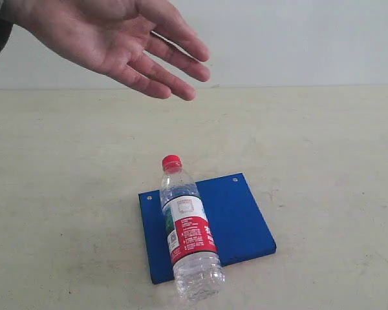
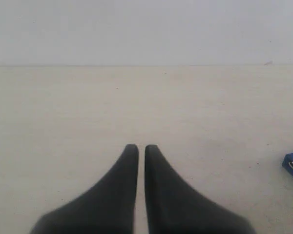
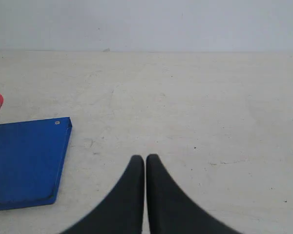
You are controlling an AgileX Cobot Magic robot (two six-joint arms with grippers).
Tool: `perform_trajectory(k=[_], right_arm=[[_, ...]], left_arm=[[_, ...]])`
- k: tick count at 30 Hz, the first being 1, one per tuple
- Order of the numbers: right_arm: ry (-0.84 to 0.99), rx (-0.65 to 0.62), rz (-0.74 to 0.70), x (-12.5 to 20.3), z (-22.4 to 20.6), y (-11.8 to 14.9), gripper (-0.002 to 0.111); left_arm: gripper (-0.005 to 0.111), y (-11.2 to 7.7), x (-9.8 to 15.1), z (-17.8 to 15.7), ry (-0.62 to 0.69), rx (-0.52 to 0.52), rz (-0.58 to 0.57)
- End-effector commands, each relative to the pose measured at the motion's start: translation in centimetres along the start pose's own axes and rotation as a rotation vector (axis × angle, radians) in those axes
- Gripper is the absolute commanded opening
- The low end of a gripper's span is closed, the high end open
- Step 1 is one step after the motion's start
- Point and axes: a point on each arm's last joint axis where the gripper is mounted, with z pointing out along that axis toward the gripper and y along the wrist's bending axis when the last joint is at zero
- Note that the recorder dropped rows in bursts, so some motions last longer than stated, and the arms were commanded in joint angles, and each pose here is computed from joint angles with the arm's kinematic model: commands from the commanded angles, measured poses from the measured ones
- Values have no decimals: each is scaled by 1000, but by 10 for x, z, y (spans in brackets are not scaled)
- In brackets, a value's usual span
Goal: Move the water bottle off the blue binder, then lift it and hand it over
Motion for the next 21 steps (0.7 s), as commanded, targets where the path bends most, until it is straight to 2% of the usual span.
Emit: perform_trajectory(k=[1,11,12,13,16,17,19,21], right_arm=[[-13,3,-4,-1,0,0,0],[-49,4,-8,-4,0,0,0],[-81,-3,33,-7,-1,0,0],[-114,-29,165,-10,-1,2,0],[-113,-145,738,-14,-2,8,0],[-72,-177,838,-12,-2,12,0],[17,-223,891,-7,-2,18,0],[131,-272,757,2,-4,26,0]], left_arm=[[4,0,-2,0,-18,3,5],[4,0,-2,0,-18,3,5],[4,0,-2,0,-18,3,5],[4,0,-2,0,-18,3,5],[4,0,-2,0,-18,3,5],[4,0,-2,0,-18,3,5],[4,0,-2,0,-18,3,5],[4,0,-2,0,-18,3,5]])
